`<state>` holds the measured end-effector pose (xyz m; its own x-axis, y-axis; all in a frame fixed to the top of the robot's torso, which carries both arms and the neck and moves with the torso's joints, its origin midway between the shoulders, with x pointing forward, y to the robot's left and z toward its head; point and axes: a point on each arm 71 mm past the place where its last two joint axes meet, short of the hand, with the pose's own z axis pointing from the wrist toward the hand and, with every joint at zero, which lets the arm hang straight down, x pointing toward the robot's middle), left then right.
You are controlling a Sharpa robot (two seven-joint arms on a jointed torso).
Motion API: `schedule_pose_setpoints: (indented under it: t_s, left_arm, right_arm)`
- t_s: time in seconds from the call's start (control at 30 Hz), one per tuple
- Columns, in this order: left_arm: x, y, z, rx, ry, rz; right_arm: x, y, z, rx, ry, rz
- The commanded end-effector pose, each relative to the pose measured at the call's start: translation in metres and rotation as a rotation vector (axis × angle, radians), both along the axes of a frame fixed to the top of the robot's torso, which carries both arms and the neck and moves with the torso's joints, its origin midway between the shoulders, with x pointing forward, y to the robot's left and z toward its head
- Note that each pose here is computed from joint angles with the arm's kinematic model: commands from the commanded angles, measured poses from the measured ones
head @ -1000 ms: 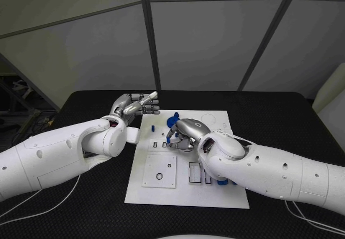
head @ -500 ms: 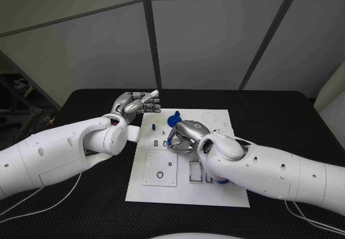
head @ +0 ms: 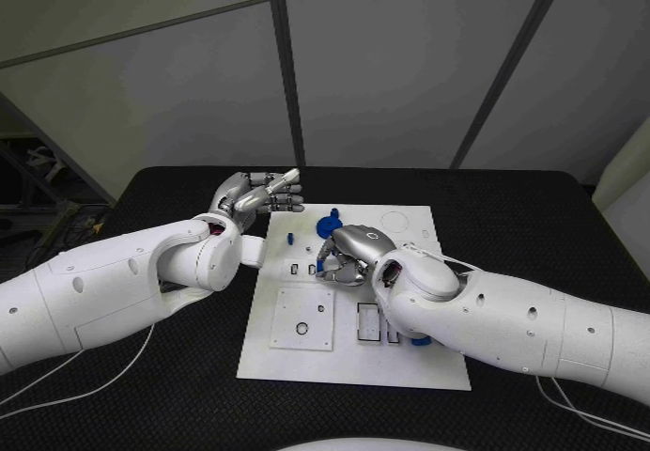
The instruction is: Assemble the parts on the task board
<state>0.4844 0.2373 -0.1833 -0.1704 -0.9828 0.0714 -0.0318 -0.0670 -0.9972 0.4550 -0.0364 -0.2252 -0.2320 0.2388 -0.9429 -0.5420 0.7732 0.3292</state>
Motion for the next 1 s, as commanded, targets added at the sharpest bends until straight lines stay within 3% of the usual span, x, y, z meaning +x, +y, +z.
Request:
schedule_pose_setpoints:
  t_s: [0.03, 1.0]
  left_arm:
    - [0.0003, -0.0016, 0.0013, 0.001, -0.003, -0.014]
    - [0.0011, -0.0021, 0.0008, 0.001, -0.002, -0.013]
  right_arm:
    - [0.0003, -0.0024, -0.0071, -0.050, 0.028, -0.003]
    - [0.0002, -0.0025, -0.0084, -0.065, 0.040, -0.009]
